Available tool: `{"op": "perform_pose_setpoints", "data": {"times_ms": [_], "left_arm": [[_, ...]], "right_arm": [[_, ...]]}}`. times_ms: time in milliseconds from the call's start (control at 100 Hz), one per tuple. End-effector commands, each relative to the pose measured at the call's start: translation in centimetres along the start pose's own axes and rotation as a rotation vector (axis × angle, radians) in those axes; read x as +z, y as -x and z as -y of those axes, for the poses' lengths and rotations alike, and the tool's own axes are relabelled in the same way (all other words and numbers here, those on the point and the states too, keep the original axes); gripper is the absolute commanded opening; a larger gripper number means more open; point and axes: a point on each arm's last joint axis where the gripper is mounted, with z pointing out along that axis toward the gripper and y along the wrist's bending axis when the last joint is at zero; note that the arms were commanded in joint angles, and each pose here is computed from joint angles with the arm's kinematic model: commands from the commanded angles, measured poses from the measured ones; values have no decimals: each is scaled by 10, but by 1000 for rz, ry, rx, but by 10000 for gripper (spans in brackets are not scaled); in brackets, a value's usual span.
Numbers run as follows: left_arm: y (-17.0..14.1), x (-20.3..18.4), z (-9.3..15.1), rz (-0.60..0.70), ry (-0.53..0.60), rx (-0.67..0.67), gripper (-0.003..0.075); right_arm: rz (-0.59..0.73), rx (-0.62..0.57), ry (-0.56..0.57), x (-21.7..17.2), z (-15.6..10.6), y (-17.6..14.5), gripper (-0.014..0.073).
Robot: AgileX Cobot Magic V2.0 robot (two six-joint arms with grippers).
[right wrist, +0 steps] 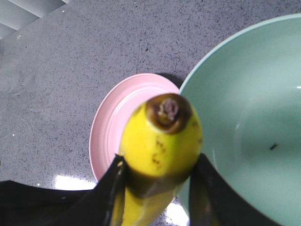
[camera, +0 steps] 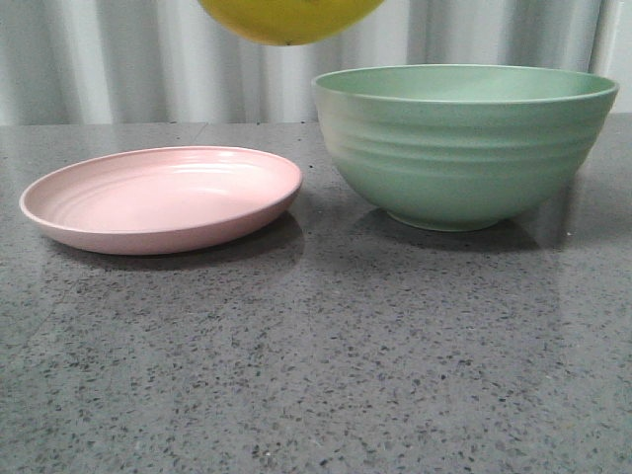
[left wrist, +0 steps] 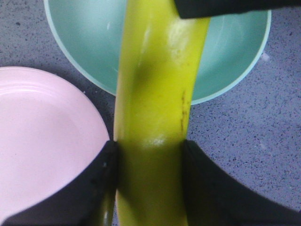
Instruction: Transfer banana from pink plate to green bowl
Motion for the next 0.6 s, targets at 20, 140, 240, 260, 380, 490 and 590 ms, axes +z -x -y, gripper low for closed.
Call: {"op": "perform_pose_setpoints", "data": {"times_ms": [20, 140, 240, 260, 380, 490, 590], "left_arm": [[4, -26, 13, 95, -70, 3, -18], [4, -26, 15, 94, -92, -6, -18], [4, -26, 17, 93, -116, -16, -18], [4, -26, 17, 93, -116, -16, -18], [4, -26, 18, 89, -123, -18, -18], [4, -26, 19, 86, -138, -24, -18], [4, -26, 20, 86, -145, -26, -18]], "right_arm": [[129, -6, 47, -9, -8, 14, 19], [125, -4, 43, -6, -7, 14, 35], [130, -3, 44, -6, -7, 15, 143], [131, -5, 44, -6, -7, 15, 174], [152, -5, 49, -6, -7, 17, 318], [168, -7, 52, -6, -8, 18, 333], [172, -7, 49, -4, -7, 19, 333]]}}
